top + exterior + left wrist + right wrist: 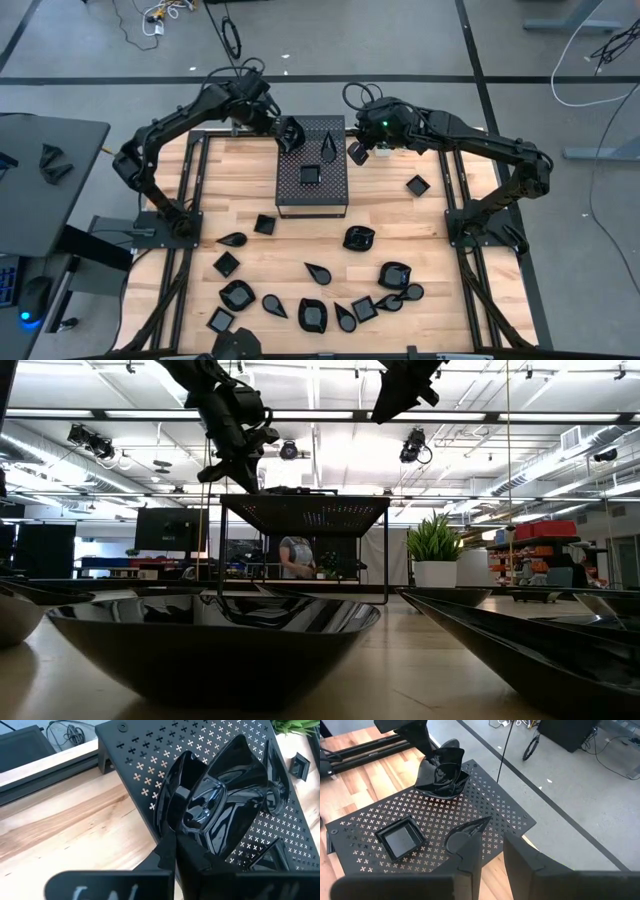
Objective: Pick & Place Mini shaped plates
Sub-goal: Stack the leaf shaped plate on top of the leaf shaped plate on the shelf, then stack the square plate on top of the other square plates on the shelf
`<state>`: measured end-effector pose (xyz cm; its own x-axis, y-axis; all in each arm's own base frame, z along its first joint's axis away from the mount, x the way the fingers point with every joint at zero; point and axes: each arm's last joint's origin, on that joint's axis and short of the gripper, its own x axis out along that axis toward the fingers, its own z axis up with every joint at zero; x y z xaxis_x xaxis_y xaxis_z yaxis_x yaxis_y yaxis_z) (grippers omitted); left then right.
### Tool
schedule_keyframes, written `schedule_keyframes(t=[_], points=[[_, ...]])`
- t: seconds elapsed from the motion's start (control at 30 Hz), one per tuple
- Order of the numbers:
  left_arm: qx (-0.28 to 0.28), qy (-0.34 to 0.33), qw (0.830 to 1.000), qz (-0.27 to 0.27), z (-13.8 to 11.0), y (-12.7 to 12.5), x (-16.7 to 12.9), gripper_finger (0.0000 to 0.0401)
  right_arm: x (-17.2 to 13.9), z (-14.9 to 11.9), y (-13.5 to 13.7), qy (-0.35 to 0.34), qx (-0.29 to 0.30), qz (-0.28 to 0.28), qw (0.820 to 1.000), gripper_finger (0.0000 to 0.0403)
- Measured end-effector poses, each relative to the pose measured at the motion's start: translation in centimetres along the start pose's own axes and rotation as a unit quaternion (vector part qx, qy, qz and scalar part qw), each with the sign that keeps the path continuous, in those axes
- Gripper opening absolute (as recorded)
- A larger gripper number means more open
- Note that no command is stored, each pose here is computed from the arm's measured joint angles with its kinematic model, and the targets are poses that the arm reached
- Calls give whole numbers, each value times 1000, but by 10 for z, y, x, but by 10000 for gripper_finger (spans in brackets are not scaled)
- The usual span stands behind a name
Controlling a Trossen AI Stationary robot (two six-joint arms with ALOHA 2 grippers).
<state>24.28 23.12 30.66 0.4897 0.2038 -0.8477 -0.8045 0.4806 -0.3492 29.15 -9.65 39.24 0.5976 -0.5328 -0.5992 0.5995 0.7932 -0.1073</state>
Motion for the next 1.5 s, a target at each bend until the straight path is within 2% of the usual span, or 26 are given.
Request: schedule_keyframes(t=[0.57,1.03,1.23,1.4,1.5], points=[[-2,10,1000,12,0,1,8,11,0,0,0,0,3,0,1000,80],[1,14,1000,-1,0,1,6,93,0,0,0,0,4,0,1000,80],[17,10,999,-40,6,-1,-18,94,0,0,0,0,4,0,1000,80],[72,-16,997,-24,6,-7,-49,88,7,1,3,-22,13,5,1000,80],[105,-33,994,-6,1,-7,-66,88,22,-7,9,-29,31,44,998,80]])
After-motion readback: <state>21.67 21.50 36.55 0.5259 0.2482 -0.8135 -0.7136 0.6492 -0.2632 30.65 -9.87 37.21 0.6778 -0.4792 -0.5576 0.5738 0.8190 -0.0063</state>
